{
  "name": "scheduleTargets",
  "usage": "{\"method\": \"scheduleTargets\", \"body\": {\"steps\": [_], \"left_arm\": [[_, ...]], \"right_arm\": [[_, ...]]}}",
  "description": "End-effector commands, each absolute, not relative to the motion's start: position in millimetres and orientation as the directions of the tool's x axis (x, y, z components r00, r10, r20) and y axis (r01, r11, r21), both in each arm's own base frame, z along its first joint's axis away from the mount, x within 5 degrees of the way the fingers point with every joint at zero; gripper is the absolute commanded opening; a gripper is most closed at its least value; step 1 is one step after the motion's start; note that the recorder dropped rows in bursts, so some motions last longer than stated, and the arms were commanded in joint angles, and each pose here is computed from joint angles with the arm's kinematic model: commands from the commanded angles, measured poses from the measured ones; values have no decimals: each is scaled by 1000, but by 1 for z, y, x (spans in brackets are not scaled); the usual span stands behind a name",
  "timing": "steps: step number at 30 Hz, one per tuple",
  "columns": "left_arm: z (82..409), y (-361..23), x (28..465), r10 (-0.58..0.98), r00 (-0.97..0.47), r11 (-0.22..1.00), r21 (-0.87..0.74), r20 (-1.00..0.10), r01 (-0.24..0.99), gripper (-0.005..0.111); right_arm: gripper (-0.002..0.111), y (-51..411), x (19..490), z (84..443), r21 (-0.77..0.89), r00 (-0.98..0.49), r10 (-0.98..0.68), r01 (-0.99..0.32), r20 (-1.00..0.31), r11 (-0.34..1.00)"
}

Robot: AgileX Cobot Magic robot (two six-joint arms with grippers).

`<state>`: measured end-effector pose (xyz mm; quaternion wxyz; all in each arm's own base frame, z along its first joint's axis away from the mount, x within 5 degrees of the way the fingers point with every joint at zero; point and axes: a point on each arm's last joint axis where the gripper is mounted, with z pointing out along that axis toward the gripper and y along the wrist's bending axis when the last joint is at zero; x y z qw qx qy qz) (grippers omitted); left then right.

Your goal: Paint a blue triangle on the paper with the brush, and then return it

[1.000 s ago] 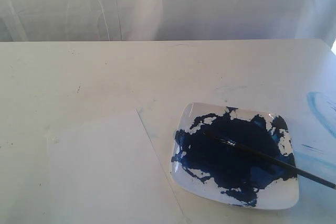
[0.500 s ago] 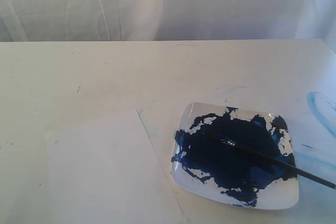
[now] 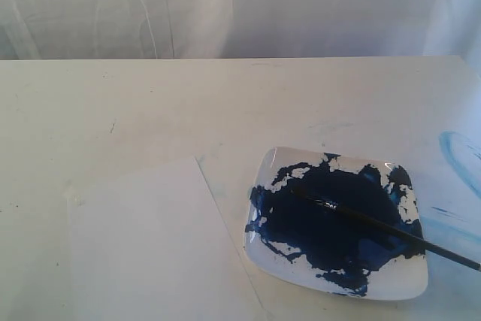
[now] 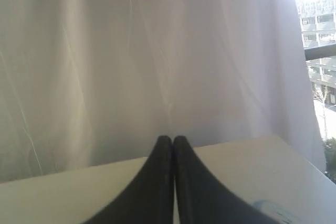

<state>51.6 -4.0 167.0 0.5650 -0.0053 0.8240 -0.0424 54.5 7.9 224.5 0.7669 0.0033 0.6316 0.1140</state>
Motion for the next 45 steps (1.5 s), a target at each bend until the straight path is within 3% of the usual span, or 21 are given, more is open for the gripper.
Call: {"method": "scheduleTargets", "body": {"steps": [1, 6, 9, 12, 17, 23, 30, 36, 45], "left_arm": [[166, -4, 51, -59, -358, 996, -80, -932, 44, 0], [166, -4, 51, -59, -358, 996, -80, -932, 44, 0], [166, -4, 51, -59, -358, 996, -80, -932, 44, 0], [166, -4, 51, -59, -358, 996, -80, -932, 44, 0], [166, -4, 51, -59, -358, 996, -80, -932, 44, 0], [166, -4, 51, -59, -358, 996, -80, -932, 44, 0], [166, -4, 51, -59, -358, 996, -80, -932, 44, 0], [166, -4, 51, -59, -358, 996, -80, -932, 44, 0], [166, -4, 51, -59, -358, 996, -80, -932, 44, 0]], "right_arm": [[0, 8, 53, 228, 243, 204, 283, -202, -937, 949], [0, 8, 53, 229, 402, 173, 446, -238, -878, 884], [0, 8, 53, 227, 647, 82, 685, -266, -724, 715], [0, 8, 55, 216, 733, -23, 743, -183, -669, 655], [0, 8, 62, 214, 714, -166, 702, -19, -692, 699], [0, 12, 90, 237, 551, -391, 555, 135, -734, 824], [0, 28, 137, 246, 523, -653, 575, 306, -493, 796], [0, 42, 158, 221, 574, -691, 689, 479, -221, 664], [1, 44, 163, 215, 592, -621, 778, 591, -101, 548]]}}
